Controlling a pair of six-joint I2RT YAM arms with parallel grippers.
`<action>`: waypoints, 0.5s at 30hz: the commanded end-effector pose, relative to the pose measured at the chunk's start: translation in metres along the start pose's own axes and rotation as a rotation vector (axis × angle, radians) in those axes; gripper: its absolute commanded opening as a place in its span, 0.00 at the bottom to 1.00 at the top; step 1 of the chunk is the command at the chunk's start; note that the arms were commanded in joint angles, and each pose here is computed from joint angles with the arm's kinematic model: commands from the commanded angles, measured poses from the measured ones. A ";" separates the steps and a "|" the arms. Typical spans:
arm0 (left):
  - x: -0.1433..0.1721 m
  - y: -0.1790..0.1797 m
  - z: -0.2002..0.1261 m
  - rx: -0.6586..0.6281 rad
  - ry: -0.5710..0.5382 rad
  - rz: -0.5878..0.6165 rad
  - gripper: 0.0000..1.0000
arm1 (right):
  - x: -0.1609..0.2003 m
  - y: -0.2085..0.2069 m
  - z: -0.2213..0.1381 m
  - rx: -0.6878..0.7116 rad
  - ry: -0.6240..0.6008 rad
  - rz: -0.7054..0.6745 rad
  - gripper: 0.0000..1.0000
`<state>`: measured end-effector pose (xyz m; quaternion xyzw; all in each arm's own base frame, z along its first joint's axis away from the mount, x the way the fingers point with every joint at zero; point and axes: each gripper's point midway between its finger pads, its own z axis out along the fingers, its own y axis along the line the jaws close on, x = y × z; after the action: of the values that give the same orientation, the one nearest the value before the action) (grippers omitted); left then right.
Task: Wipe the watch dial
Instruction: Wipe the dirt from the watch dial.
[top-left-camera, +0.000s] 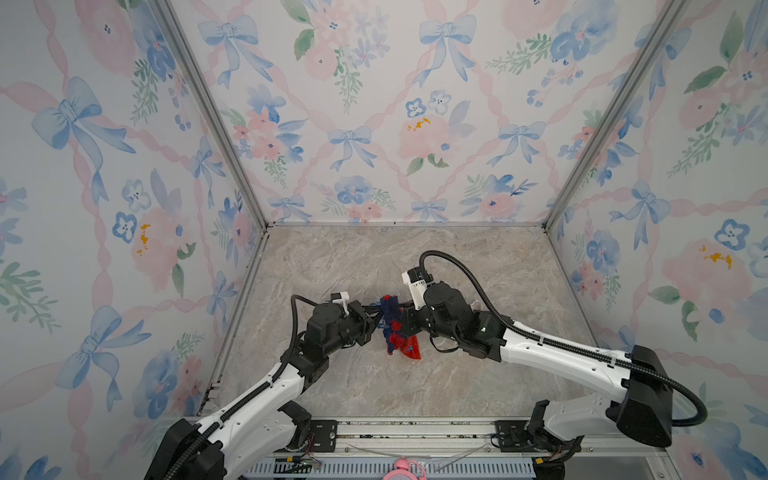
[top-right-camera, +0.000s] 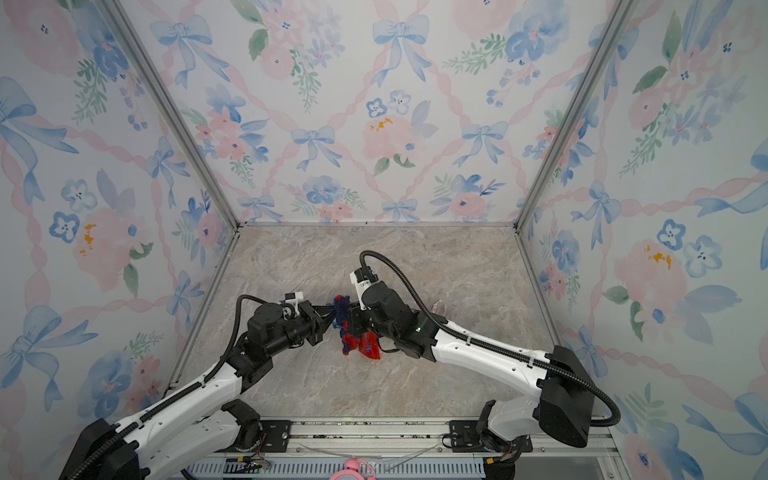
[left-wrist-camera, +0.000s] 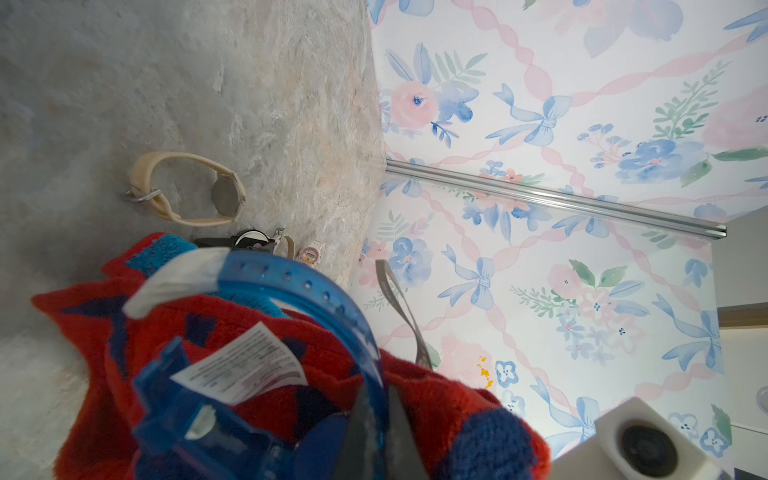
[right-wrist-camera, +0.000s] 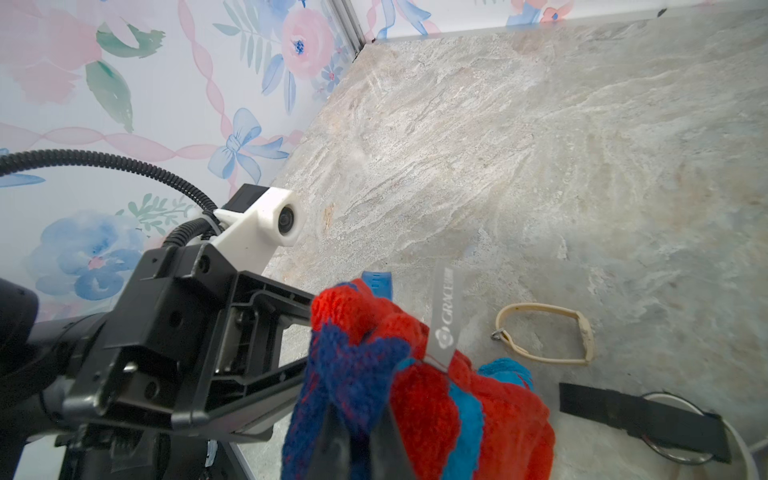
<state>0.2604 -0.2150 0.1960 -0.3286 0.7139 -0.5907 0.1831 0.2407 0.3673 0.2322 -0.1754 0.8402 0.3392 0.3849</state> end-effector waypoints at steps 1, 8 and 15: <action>0.007 -0.013 -0.004 0.070 0.015 -0.036 0.00 | -0.001 0.005 0.004 -0.017 -0.030 0.011 0.00; 0.009 -0.024 -0.004 0.119 -0.002 -0.063 0.00 | 0.011 -0.001 0.012 0.001 -0.018 0.024 0.00; 0.009 -0.031 -0.006 0.154 -0.014 -0.082 0.00 | 0.022 -0.024 0.015 0.072 -0.005 0.046 0.00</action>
<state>0.2590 -0.2157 0.1935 -0.3671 0.6888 -0.5988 0.1794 0.2443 0.3661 0.2189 -0.1554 0.8413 0.3389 0.3913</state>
